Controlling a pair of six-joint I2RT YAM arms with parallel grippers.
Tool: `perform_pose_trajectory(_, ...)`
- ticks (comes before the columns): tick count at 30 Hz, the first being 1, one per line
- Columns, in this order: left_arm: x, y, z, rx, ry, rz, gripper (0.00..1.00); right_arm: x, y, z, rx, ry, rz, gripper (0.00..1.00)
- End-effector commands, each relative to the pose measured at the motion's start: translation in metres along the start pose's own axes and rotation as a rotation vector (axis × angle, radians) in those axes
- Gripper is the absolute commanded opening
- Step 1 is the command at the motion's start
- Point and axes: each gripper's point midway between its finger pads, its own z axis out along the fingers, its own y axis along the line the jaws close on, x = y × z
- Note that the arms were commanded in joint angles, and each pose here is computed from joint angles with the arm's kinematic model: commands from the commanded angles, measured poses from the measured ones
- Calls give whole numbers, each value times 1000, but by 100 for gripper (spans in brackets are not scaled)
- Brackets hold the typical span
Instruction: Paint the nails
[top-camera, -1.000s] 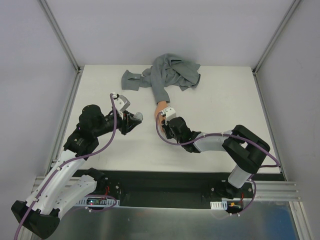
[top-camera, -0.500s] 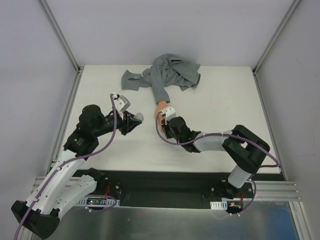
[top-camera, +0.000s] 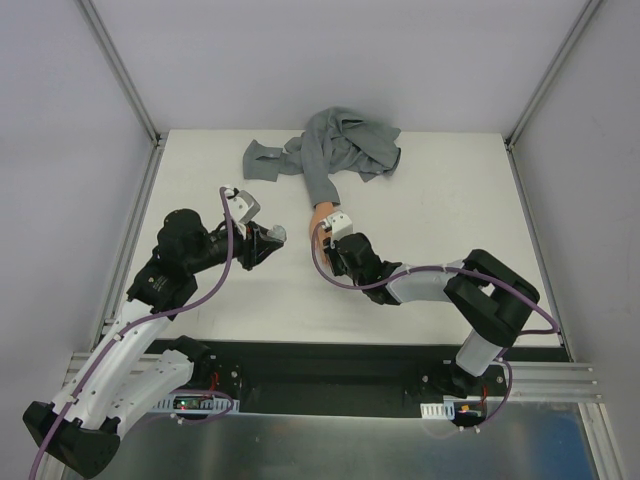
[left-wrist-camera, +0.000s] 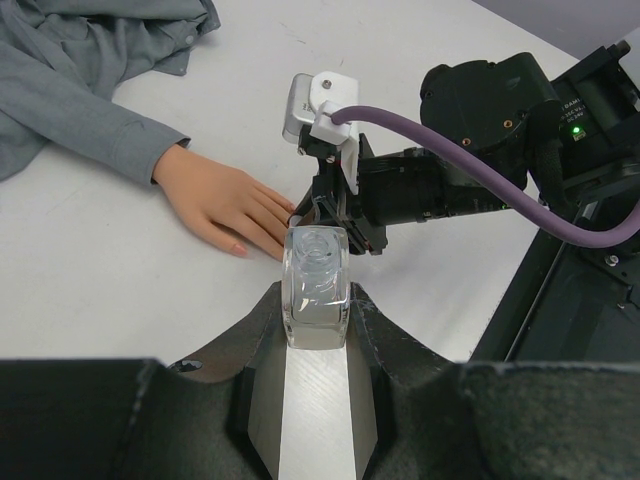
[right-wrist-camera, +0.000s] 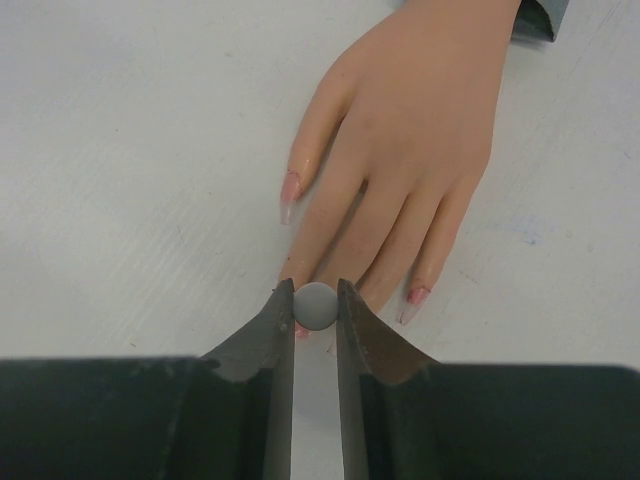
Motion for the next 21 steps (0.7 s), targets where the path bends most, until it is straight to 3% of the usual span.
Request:
perform_pose_trajectory(1,-16,-3,-1,19,-56,24,0,-24,9,2,-46,-71,21,0)
perform_pose_trajectory(21,-16,-4,-3,19,-61,27,0,-10,13,-6,-56,-44,29,0)
